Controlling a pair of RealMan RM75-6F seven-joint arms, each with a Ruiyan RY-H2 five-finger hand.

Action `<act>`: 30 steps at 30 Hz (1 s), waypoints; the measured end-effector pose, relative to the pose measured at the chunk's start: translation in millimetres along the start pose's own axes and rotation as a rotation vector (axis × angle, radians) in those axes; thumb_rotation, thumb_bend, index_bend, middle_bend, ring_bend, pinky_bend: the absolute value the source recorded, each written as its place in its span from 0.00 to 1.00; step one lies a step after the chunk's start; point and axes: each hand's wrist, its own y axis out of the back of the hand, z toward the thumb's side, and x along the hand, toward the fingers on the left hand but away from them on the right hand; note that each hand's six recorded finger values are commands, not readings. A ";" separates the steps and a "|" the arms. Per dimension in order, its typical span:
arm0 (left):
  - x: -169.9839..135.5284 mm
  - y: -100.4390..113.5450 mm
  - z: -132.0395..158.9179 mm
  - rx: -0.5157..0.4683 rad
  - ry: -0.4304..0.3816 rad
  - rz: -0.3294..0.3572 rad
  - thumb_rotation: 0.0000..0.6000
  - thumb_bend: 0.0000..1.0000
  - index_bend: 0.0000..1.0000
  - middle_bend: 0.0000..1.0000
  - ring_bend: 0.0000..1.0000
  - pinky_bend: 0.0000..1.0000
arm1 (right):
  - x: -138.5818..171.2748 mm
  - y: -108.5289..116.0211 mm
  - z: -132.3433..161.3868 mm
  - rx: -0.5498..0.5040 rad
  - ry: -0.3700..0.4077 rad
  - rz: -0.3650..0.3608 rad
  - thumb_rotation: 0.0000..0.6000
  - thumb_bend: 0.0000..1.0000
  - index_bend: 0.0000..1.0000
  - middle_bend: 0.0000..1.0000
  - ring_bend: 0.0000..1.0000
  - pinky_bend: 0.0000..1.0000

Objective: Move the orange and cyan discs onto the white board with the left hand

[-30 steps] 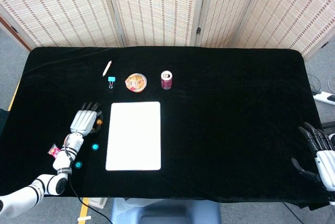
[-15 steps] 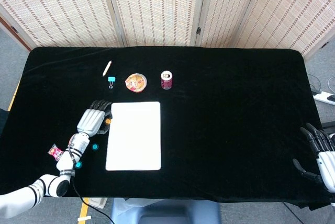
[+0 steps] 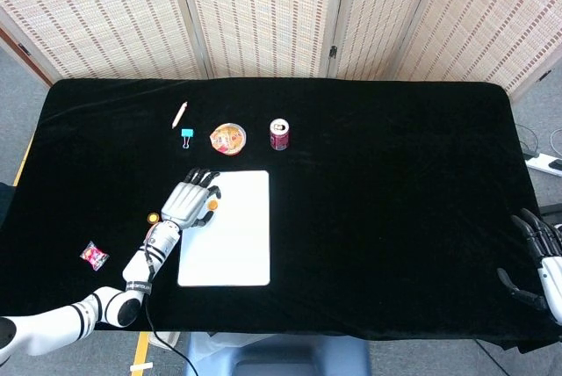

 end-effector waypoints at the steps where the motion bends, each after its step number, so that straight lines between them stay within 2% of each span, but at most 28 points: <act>1: -0.6 0.1 1.8 0.001 -0.001 -0.002 1.00 0.44 0.21 0.13 0.00 0.00 | 0.1 0.2 -0.3 0.000 -0.001 -0.001 1.00 0.39 0.00 0.00 0.00 0.00; 6: -7.1 6.5 -5.8 0.007 0.015 0.018 1.00 0.44 0.31 0.13 0.00 0.00 | -0.5 0.0 0.7 -0.002 0.005 -0.001 1.00 0.39 0.00 0.00 0.00 0.00; 12: -27.8 11.5 -39.9 0.026 0.069 0.045 1.00 0.44 0.40 0.13 0.00 0.00 | -3.2 -1.9 5.3 0.000 0.021 0.005 1.00 0.39 0.00 0.00 0.00 0.00; 22: -65.4 -11.8 -91.1 0.021 0.161 0.009 1.00 0.45 0.42 0.13 0.00 0.00 | -8.9 -5.5 13.6 0.005 0.047 0.018 1.00 0.39 0.00 0.00 0.00 0.00; 30: -69.4 -24.5 -105.3 0.017 0.195 -0.013 1.00 0.45 0.42 0.13 0.00 0.00 | -9.0 -4.6 15.8 0.007 0.052 0.017 1.00 0.39 0.00 0.00 0.00 0.00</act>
